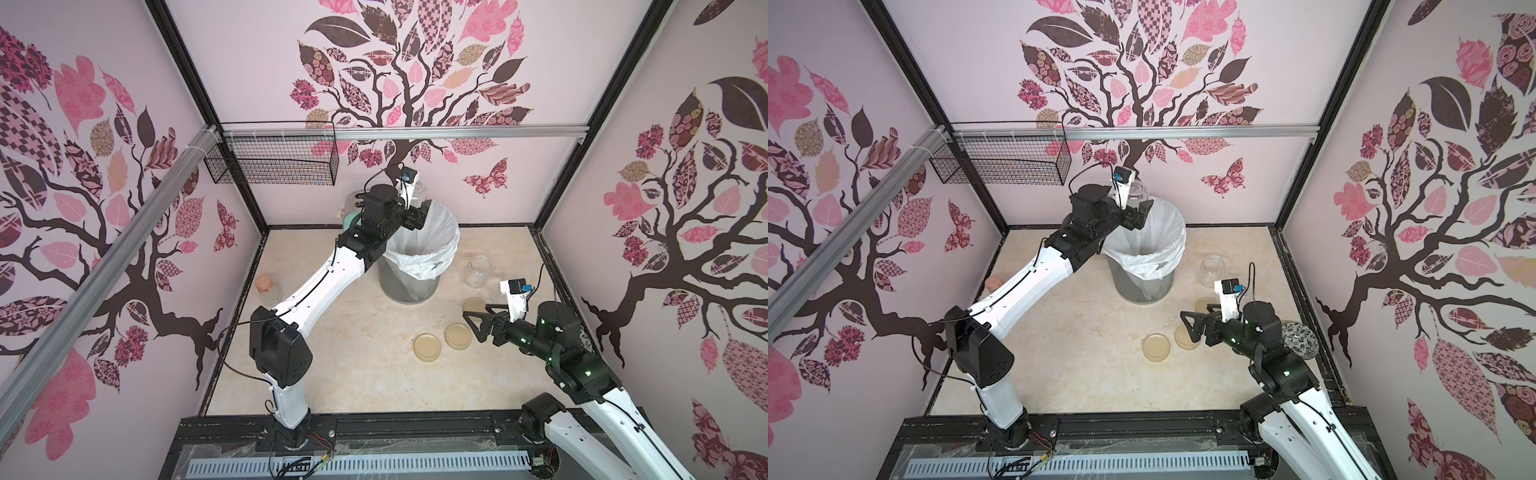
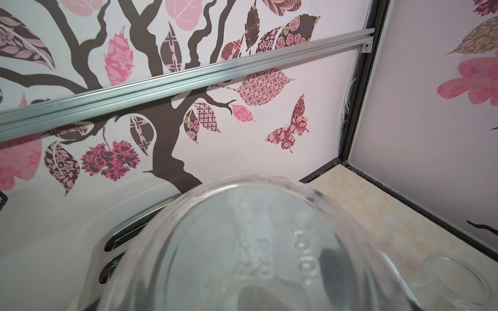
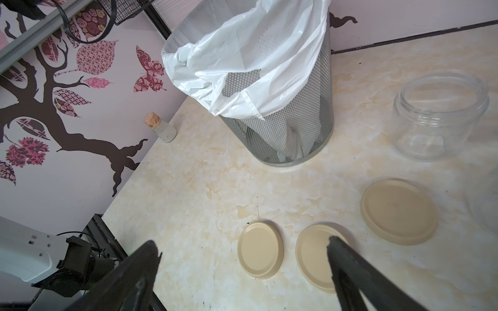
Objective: Empty moldy rice from jars
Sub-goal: Pour the moldy rice from the jar into the trash bin.
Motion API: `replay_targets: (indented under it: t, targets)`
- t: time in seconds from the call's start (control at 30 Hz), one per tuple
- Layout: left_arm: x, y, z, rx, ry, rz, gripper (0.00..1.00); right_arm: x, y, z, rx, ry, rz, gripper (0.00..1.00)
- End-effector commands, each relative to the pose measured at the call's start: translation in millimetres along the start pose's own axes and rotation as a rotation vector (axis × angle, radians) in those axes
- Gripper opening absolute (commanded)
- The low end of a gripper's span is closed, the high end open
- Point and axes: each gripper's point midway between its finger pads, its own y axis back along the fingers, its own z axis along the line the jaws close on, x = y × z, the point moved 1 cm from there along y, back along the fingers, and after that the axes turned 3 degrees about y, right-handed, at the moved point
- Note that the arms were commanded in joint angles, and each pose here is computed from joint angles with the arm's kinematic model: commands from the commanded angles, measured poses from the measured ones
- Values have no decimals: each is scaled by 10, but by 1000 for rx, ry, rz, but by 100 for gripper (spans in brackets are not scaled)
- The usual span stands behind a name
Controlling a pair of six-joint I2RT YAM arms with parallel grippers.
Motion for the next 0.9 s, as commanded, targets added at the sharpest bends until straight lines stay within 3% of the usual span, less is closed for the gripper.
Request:
replay_targets:
  t: [0.0, 0.33, 0.4, 0.5, 0.67, 0.73, 0.8, 0.87]
  targets:
    - [-474, 158, 46, -49, -85, -169, 70, -16, 28, 15, -4, -7, -5, 100]
    - [-503, 190, -25, -80, -156, -183, 71, -47, 18, 46, -15, 2, 4, 99]
    - [-558, 223, 55, -92, -49, -199, 75, -38, 13, 36, -12, 1, 6, 99]
    - [-609, 270, 138, -11, 172, -215, 74, -44, 18, 53, -21, -3, 1, 99]
    - [-661, 263, 53, 59, 247, -219, 73, -79, 73, 61, -15, -4, -21, 100]
    - [-657, 257, 3, 55, 199, -210, 71, -67, 83, 61, -16, -6, -20, 100]
    - [-629, 256, -136, 10, 36, -196, 72, -49, 92, 55, -12, -9, -14, 99]
    - [-568, 240, -181, 13, 9, -180, 73, -33, 98, 50, -10, -12, -12, 99]
